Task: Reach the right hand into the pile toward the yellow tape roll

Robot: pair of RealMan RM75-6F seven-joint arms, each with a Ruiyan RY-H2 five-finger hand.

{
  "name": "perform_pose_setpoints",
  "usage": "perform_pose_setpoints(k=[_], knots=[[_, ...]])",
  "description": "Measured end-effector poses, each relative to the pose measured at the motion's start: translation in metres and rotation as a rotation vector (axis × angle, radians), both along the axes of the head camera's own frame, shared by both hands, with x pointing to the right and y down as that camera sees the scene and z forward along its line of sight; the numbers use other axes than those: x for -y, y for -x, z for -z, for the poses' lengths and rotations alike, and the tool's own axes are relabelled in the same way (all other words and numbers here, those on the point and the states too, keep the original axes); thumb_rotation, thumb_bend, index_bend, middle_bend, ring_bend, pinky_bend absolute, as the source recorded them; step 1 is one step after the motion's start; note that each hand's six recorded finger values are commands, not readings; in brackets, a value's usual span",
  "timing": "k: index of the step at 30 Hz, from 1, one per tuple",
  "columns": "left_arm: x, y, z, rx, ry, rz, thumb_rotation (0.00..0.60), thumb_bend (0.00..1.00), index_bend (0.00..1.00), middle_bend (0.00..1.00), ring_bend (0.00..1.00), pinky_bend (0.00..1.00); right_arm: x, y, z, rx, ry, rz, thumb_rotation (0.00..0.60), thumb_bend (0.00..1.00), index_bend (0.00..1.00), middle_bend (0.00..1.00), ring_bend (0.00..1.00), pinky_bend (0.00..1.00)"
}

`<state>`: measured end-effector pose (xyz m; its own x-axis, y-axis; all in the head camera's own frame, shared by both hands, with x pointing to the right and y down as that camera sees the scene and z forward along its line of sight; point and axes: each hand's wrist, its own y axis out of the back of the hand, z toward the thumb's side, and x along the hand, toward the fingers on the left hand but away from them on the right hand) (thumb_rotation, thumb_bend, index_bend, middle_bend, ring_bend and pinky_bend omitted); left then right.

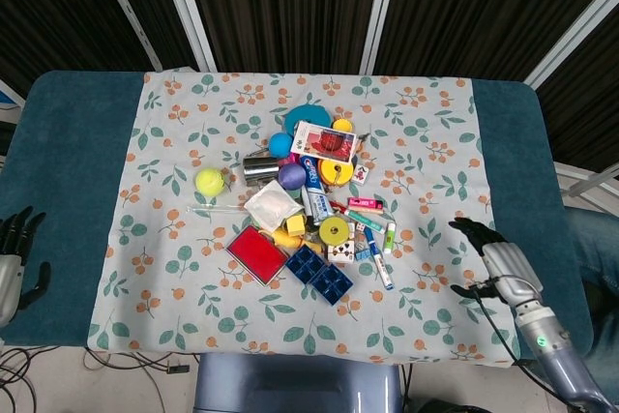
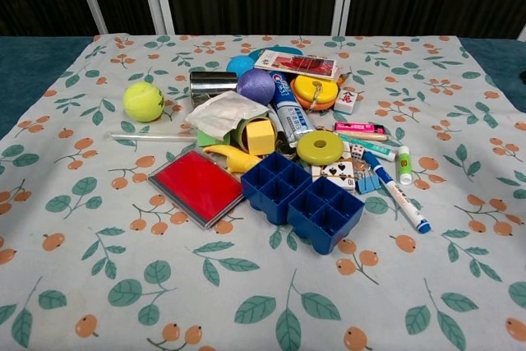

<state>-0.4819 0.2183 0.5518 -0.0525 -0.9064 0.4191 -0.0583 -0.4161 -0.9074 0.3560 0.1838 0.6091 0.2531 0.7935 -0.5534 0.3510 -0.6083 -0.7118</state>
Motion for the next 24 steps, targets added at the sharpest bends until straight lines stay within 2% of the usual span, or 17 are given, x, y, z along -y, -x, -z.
perform_pose_setpoints(k=[4,11,24], knots=[[0.001,0.001,0.000,-0.001,0.000,0.003,0.600,0.51,0.07,0.00,0.00,0.04,0.022,0.027,-0.010,0.057,0.026,0.012,0.600,0.13,0.14,0.13,0.14,0.21],[0.001,0.002,0.000,-0.004,0.001,0.010,0.600,0.51,0.07,0.00,0.00,0.04,0.037,0.065,-0.031,0.100,0.074,0.020,0.600,0.13,0.14,0.13,0.14,0.21],[0.003,0.004,0.001,-0.011,0.001,0.021,0.600,0.52,0.07,0.00,0.00,0.04,0.050,0.124,-0.071,0.115,0.142,0.018,0.600,0.11,0.14,0.13,0.13,0.21]])
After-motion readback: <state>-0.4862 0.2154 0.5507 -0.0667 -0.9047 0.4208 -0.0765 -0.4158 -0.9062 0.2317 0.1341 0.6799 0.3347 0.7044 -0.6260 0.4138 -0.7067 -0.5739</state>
